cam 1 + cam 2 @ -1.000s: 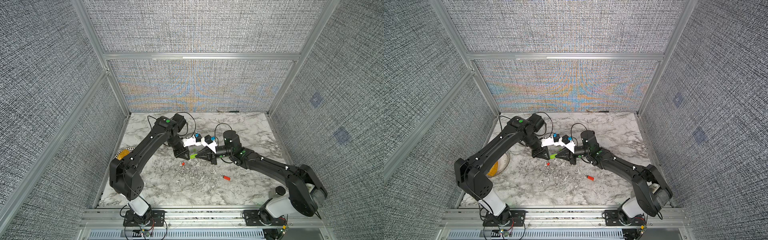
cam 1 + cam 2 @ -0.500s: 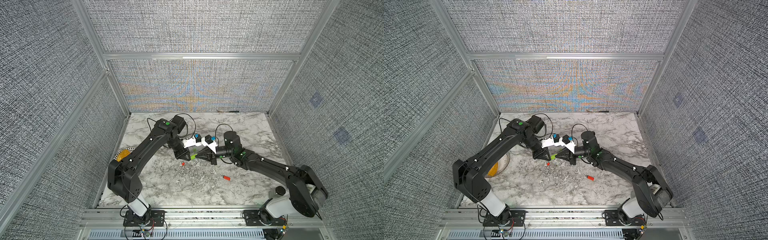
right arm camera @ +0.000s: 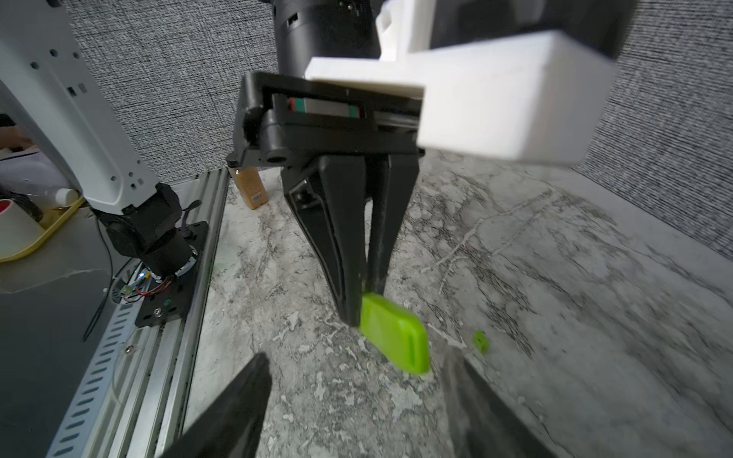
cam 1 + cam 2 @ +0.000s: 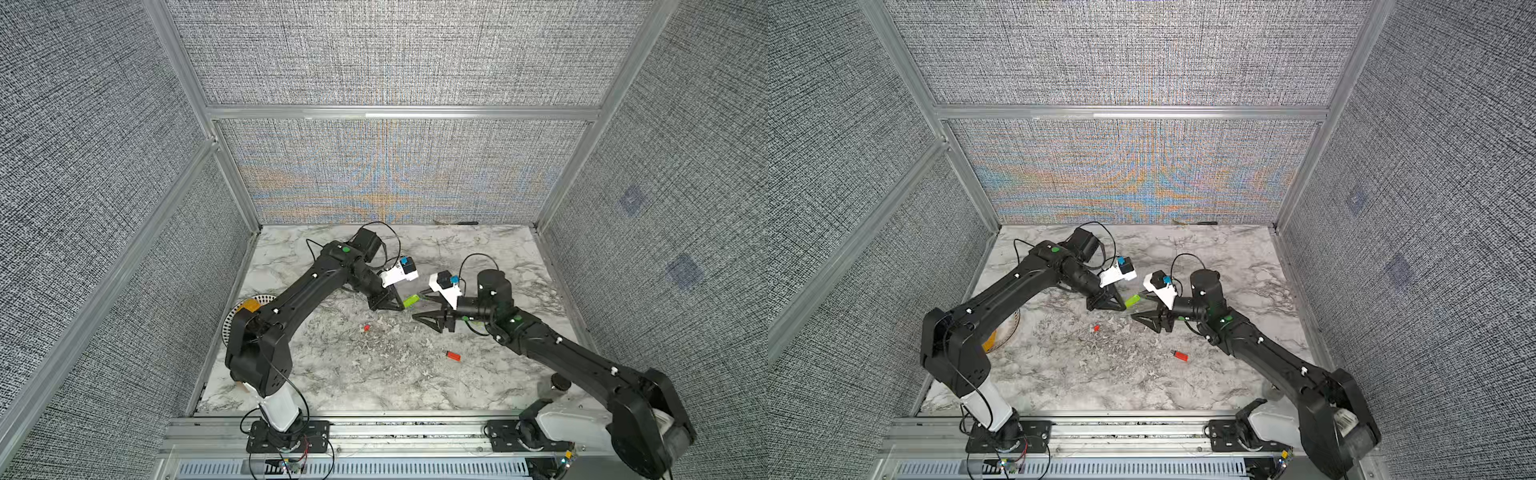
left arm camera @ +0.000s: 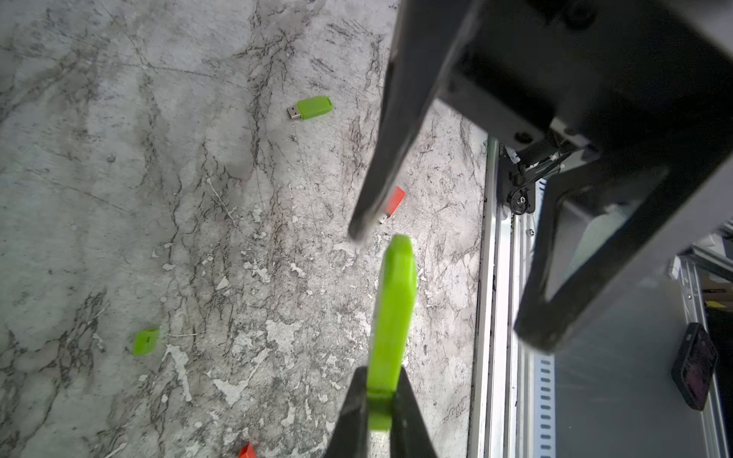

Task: Close the usb drive cover
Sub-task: Close the cover of the USB drive, then place the USB drive at the center of the board.

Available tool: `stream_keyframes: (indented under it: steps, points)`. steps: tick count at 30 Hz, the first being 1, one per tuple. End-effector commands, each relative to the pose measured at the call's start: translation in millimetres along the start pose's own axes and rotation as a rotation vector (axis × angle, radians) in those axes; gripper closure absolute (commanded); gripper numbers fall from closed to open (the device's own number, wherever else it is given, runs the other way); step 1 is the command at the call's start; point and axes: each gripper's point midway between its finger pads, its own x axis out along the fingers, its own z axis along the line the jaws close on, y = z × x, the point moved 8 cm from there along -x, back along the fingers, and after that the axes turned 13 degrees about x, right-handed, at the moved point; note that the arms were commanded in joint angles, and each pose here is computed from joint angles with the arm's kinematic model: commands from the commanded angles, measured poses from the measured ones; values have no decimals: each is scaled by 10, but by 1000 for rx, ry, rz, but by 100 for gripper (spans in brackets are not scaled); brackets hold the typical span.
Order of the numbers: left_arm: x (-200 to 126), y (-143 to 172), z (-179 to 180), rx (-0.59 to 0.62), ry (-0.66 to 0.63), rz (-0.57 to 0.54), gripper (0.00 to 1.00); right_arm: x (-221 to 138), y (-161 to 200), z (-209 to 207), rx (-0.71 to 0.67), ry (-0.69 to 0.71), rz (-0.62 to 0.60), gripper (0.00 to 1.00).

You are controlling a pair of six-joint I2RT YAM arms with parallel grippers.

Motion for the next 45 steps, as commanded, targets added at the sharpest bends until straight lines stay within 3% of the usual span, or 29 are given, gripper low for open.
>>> stream_keyframes:
  steps: [1,5,10,13,15,17,23,30,45]
  points:
    - [90,-25,130,-108,-1,-10,100,-225,-3,-147,76,171,-83,23]
    - [317,13,356,-262,32,22,100,-551,60,-400,248,412,-181,19]
    - [800,67,634,-413,0,126,100,-735,202,-536,348,554,-211,19]
    - [1003,22,782,-476,-40,108,100,-787,261,-576,392,619,-230,19]
    - [1101,-8,878,-510,-93,108,100,-806,287,-590,411,637,-239,19]
    - [1204,-21,980,-545,-120,113,93,-816,312,-596,425,648,-241,19]
    - [1499,-15,1197,-592,-159,173,96,-844,350,-604,442,678,-247,19]
    - [1670,103,1345,-643,-194,209,93,-873,380,-597,435,697,-250,19]
    - [1581,106,1365,-627,-275,235,72,-862,417,-609,437,701,-231,19]
